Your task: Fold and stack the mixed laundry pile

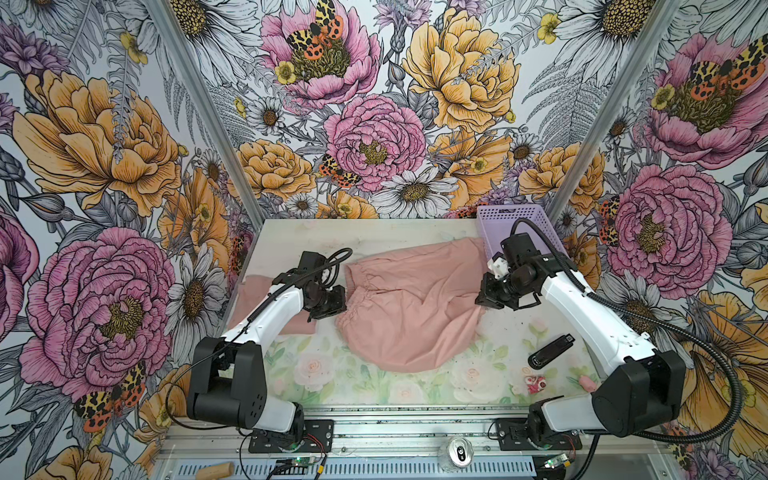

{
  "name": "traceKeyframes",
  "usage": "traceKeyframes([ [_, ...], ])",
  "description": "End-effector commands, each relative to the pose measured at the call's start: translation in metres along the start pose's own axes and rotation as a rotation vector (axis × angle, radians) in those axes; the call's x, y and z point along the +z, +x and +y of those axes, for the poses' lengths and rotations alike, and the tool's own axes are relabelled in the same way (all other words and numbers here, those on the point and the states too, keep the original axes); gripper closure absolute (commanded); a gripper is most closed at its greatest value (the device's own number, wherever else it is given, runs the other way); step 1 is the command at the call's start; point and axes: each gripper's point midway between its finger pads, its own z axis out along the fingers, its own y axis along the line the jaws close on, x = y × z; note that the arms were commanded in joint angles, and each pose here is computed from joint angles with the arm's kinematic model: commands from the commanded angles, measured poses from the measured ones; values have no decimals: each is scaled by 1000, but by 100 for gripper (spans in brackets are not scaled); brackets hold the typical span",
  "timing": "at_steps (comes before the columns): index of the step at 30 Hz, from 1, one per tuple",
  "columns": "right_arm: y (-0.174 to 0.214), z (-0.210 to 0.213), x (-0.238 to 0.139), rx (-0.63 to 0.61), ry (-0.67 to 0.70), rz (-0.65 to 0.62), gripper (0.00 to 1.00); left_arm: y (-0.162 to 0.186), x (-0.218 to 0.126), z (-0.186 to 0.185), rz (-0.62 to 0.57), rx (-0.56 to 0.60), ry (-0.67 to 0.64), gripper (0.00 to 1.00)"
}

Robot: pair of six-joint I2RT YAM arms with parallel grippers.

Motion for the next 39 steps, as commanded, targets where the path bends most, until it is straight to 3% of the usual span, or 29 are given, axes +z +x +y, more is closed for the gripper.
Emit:
traceKeyframes([
  [1,-29,18,-11,-55,-27,-57,100,-32,-28,-18,-107,19,66,100],
  [9,-137,51,2,-160,2,-170,100,-94,-42,11,-219,-42,40,100],
  [10,-148,51,10,-157,-3,-161,95,-97,-39,17,-216,-53,33,100],
  [13,-161,48,20,-162,15,-162,68,-95,-24,30,-175,-86,31,100],
  [17,-150,41,11,-176,35,-186,55,-85,-7,38,-137,-106,27,100],
  [22,-108,21,21,-171,9,-157,43,-80,5,45,-121,-128,25,100],
  [28,-57,-17,58,-142,-11,-107,41,-82,5,47,-122,-131,26,100],
  [39,-41,-13,97,-221,-162,-75,43,-80,7,44,-112,-137,34,100],
])
